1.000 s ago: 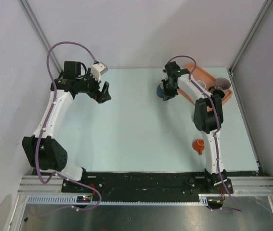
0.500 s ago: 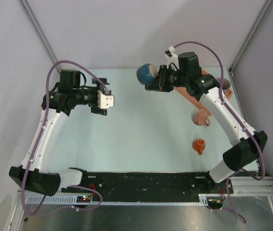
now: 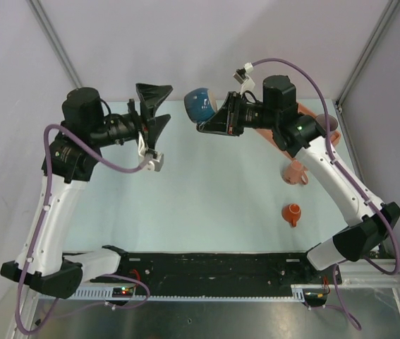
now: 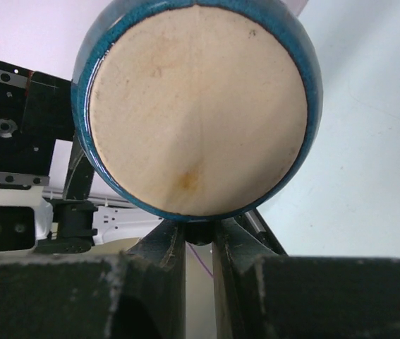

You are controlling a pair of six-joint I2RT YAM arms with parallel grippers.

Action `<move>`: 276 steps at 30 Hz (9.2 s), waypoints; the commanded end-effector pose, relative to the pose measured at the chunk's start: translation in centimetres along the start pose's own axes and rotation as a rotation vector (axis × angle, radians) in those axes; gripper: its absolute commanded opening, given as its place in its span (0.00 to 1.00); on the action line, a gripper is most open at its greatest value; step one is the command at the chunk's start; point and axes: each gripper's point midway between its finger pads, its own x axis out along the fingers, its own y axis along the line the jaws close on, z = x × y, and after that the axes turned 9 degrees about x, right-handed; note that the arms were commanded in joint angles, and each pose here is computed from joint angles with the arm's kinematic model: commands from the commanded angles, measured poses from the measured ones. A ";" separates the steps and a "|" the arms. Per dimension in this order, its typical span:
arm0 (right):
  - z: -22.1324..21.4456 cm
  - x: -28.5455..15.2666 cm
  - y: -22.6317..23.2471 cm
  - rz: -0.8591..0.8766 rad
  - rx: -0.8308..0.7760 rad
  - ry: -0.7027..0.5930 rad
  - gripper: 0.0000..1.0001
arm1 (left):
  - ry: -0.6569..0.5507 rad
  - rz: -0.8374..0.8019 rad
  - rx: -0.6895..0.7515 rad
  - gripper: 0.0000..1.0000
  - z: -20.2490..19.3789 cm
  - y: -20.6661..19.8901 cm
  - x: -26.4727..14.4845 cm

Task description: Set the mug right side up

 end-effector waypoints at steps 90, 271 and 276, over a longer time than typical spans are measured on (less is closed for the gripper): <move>-2.2 11.7 -12.9 -0.714 -0.410 -0.116 0.74 | 1.060 0.296 -1.939 0.00 -4.2 -21.1 0.5; 0.7 0.6 9.5 0.198 -1.373 -0.613 0.00 | -0.593 -0.058 -1.906 0.69 11.9 0.4 -1.4; 2.5 -1.5 10.4 0.192 -1.400 -0.670 0.00 | -0.595 -0.043 -1.920 0.81 11.6 1.0 -1.5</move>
